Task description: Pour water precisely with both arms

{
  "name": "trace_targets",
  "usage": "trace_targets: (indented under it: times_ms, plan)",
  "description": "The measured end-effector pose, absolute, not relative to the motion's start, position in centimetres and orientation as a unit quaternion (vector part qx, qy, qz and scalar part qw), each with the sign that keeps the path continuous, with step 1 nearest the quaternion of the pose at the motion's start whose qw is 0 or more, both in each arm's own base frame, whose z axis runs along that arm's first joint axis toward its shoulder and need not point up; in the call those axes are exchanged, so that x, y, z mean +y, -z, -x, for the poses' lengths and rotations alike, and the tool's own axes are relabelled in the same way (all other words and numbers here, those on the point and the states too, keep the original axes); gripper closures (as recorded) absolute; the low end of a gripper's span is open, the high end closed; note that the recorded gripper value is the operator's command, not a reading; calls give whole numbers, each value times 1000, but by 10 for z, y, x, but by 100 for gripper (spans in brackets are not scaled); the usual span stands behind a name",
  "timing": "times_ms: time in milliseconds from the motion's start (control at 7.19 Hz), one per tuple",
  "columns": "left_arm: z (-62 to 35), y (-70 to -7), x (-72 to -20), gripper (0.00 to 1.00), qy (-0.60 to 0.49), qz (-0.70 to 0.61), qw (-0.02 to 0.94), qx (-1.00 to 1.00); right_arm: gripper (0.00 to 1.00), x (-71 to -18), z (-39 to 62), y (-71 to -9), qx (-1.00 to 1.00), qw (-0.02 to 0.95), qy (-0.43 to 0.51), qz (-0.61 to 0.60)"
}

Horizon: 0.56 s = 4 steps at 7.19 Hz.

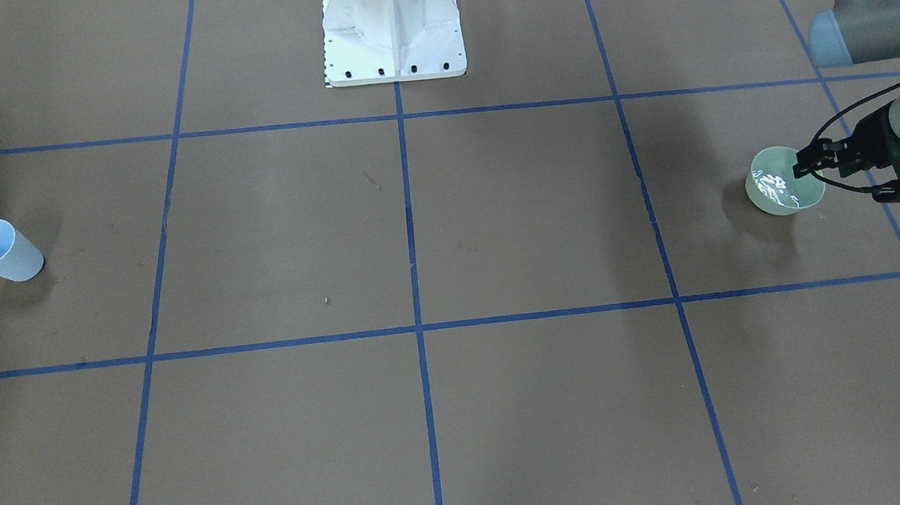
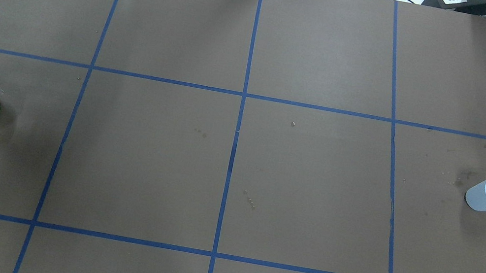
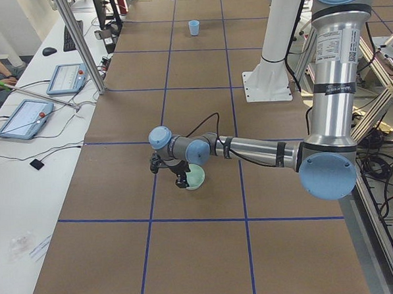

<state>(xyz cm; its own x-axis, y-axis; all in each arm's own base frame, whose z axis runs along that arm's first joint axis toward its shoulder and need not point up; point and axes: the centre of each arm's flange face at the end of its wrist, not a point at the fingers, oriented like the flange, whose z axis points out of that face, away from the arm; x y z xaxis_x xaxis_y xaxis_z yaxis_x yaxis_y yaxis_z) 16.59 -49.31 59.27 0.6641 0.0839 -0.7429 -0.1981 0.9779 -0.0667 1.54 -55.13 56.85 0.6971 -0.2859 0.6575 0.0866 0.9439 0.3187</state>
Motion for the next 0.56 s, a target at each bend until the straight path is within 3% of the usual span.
trace_targets:
  times_ms: [139, 556]
  plan:
    - [-158, -577, -497, 1, -78, 52, 910, 404, 1, -549, -16, -561, -375, 913, 100, -125]
    - [-64, -564, -523, 1, -90, -38, 912, 398, 1, -546, -22, -557, -372, 917, 92, -110]
